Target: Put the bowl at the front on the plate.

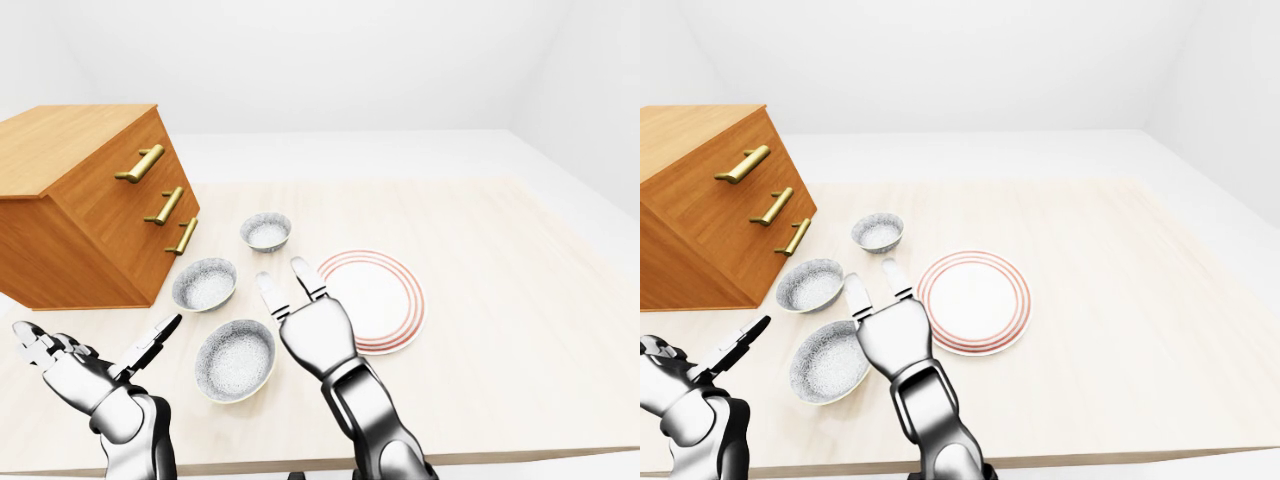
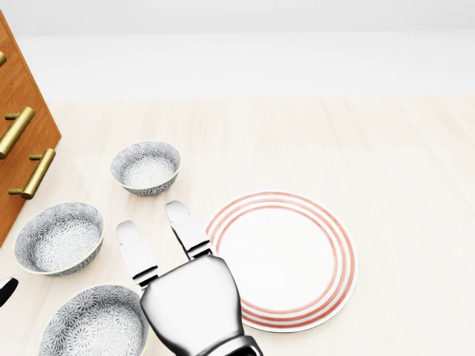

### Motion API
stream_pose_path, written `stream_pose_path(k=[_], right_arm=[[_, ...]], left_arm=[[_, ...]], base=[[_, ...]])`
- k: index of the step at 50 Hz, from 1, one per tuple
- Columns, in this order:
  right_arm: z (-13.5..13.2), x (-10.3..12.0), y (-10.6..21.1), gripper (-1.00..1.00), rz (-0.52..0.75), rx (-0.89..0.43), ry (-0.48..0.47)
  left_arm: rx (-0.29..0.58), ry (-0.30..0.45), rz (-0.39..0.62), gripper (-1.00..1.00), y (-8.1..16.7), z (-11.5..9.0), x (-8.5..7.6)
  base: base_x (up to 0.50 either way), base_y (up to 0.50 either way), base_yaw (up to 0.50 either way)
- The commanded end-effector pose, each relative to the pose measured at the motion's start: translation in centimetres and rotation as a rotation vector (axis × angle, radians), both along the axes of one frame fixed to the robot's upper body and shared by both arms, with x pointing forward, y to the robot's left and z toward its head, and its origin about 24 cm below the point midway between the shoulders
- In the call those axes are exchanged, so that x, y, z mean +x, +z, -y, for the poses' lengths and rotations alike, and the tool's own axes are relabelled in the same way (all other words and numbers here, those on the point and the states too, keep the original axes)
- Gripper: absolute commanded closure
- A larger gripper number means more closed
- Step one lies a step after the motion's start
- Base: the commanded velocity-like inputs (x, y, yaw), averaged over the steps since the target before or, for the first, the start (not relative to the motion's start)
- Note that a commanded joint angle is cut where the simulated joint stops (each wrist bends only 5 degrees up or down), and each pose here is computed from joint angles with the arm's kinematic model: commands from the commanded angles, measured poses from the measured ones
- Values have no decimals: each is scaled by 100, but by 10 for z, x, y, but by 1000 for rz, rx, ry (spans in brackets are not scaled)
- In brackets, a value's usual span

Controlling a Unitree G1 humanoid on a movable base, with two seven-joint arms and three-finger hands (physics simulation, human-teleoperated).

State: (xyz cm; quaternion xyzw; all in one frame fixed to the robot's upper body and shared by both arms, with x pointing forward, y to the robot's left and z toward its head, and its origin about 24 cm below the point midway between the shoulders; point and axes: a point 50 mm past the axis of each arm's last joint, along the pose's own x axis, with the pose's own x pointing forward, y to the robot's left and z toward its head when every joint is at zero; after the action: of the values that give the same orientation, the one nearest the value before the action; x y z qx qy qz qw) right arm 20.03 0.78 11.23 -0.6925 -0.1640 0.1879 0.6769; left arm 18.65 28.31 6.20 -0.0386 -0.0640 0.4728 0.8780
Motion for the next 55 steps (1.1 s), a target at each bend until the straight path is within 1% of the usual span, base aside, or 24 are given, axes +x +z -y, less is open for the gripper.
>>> stream_pose_path(k=[1,3,4,7,8,9,10,11,19,23,28,32,36,40,46,49,55], right_arm=[[1,1,0,-100,4,3,-6],[-1,0,1,-100,5,31,14],[-3,-1,-3,-100,-12,-3,16],[-6,-2,-5,-100,-23,-1,32],[-7,-3,-5,-100,-25,24,46],[-8,-4,-7,-100,-27,2,42],[-9,-5,-7,-100,-32,25,58],[-11,-7,-7,-100,-30,3,57],[-19,-11,-10,-100,-44,25,99],[-16,-9,-21,-100,-61,31,99],[-17,-11,-25,-100,-75,28,110],[-22,-18,-27,-100,-102,2,154],[-22,-23,-32,-100,-118,-9,176],[-27,-30,-26,-100,-127,-26,202],[-35,-37,-25,-100,-157,-40,265],[-34,-39,-29,-100,-172,-51,292],[-39,-46,-21,-100,-193,-61,348]], left_arm=[[0,0,0,-100,0,0,0],[0,0,0,-100,0,0,0],[0,0,-1,-100,0,0,0],[1,-1,-2,-100,-1,0,0],[1,-1,-2,-100,-1,0,1],[1,-1,-2,-100,0,0,1],[1,-1,-2,-100,0,0,0],[1,-1,-2,-100,0,0,0],[0,-1,2,-100,1,0,0],[-1,0,1,-100,1,0,0],[-3,2,3,-100,1,0,0],[-1,0,4,-100,2,0,-1],[0,1,3,-100,2,0,0],[0,1,3,-100,-1,0,1],[0,-2,4,-100,1,0,0],[0,0,4,-100,0,0,1],[0,-1,5,-100,0,0,0]], base=[[0,0,0],[0,0,0],[0,0,0],[0,0,0],[0,0,0],[0,0,0],[0,0,0],[0,0,0],[0,0,0],[0,0,0],[0,0,0],[0,0,0],[0,0,0],[0,0,0],[0,0,0],[0,0,0],[0,0,0]])
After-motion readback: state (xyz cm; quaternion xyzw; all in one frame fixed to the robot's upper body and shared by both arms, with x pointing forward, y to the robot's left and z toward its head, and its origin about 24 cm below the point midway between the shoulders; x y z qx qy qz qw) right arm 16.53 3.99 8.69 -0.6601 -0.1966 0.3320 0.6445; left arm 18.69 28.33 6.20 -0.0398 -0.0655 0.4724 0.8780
